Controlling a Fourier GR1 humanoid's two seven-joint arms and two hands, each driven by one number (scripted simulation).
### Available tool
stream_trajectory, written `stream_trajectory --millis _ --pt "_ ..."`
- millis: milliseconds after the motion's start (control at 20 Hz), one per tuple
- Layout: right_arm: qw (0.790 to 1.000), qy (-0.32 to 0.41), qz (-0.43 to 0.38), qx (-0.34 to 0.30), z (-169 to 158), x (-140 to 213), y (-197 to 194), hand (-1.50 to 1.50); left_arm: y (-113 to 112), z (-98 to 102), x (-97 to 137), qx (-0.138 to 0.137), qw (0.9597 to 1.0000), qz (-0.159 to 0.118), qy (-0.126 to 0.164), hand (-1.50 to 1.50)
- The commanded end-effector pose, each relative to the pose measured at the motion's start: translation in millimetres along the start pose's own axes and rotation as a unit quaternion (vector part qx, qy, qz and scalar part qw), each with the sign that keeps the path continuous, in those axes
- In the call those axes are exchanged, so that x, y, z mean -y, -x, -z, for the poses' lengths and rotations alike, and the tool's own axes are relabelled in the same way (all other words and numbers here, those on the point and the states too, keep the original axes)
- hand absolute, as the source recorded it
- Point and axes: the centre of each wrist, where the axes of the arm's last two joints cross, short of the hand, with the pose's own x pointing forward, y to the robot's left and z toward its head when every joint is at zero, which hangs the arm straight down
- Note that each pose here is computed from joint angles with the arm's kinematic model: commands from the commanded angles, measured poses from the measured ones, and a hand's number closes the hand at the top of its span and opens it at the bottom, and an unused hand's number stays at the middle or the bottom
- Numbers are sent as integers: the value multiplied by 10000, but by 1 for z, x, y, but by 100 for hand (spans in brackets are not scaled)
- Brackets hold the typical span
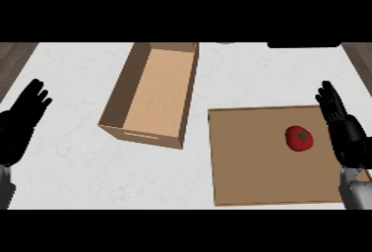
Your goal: Pick the tomato from the tray and place it in the cardboard box
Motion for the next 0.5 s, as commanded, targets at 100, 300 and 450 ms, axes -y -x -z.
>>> stream_trajectory --millis 100,300,450 --pt "9872 -1387 772 147 7 24 5 -150 8 -3 -14 50 9931 1055 -503 0" --pt "9456 -2347 -1687 1493 35 50 -72 -150 13 -6 -19 -82 9882 1432 -534 0" --pt "9247 -3204 -1789 1010 3 55 -3 -150 30 -7 -12 -23 9803 1832 -738 0"
